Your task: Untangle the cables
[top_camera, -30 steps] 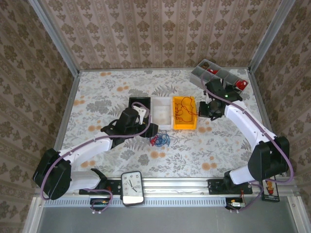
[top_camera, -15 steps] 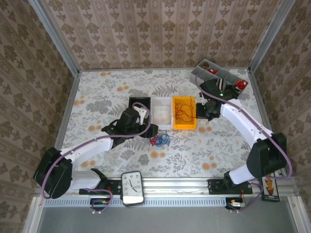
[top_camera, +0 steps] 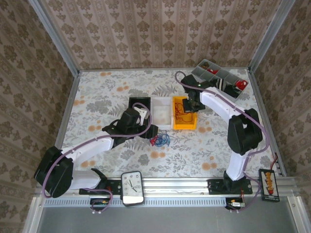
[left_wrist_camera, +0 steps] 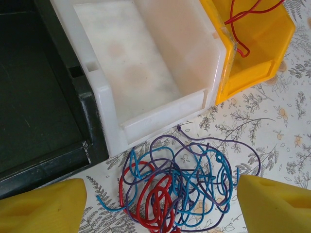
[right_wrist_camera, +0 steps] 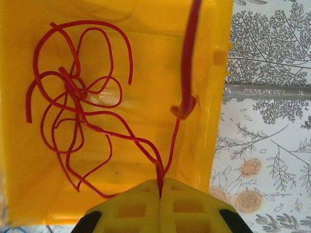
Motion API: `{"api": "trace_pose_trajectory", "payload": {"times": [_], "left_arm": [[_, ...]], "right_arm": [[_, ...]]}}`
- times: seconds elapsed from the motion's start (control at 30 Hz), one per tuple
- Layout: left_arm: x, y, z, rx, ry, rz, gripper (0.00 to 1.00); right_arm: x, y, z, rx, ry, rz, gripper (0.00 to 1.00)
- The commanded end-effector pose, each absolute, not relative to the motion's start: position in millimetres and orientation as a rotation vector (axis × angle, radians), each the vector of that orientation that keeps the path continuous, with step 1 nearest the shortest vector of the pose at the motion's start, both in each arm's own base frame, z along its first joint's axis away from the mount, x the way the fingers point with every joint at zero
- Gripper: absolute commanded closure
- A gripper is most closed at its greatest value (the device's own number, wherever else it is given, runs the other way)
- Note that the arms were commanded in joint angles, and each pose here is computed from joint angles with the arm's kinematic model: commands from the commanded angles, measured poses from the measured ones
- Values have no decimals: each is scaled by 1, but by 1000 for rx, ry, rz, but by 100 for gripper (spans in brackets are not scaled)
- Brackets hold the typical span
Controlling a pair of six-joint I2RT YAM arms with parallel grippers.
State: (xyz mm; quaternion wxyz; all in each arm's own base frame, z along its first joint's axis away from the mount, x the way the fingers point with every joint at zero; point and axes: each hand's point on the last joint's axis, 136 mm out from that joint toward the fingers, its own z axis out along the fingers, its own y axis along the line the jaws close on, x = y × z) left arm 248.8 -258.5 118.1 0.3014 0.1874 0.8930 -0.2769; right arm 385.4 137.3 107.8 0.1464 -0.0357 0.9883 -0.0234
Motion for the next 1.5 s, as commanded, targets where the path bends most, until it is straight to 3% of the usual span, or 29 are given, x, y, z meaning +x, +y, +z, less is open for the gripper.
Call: {"api": "trace_pose_trajectory", "payload": {"times": [0.0, 0.4, 0.6, 0.77, 0.9, 1.07, 1.23, 1.3, 1.47], "left_arm": [[250, -256, 127, 478, 2364, -738, 19], [251, -253, 128, 462, 2364, -716, 19], [253, -252, 128, 453, 2362, -710, 18], [253, -252, 128, 452, 2360, -709, 18], [253, -252, 127, 450, 2360, -709, 17], [251, -246, 119, 428, 2382, -695, 17], [254, -223, 106, 305, 2421, -643, 17], [258, -201, 99, 184, 2449, -558, 17], [257, -128, 80, -176, 2504, -247, 16]], "right_arm": [[388, 138, 98, -179, 2864, -178, 100], [394, 157, 75, -218, 2860, -223, 97], [402, 158, 113, -189, 2759, -178, 80], [400, 150, 137, -154, 2702, -193, 56], [397, 144, 153, -111, 2652, -170, 44], [380, 181, 170, -278, 2545, 106, 48], [308, 258, 154, -673, 2495, 416, 50], [271, 285, 139, -851, 2492, 477, 50], [227, 335, 116, -1086, 2483, 567, 52]]}}
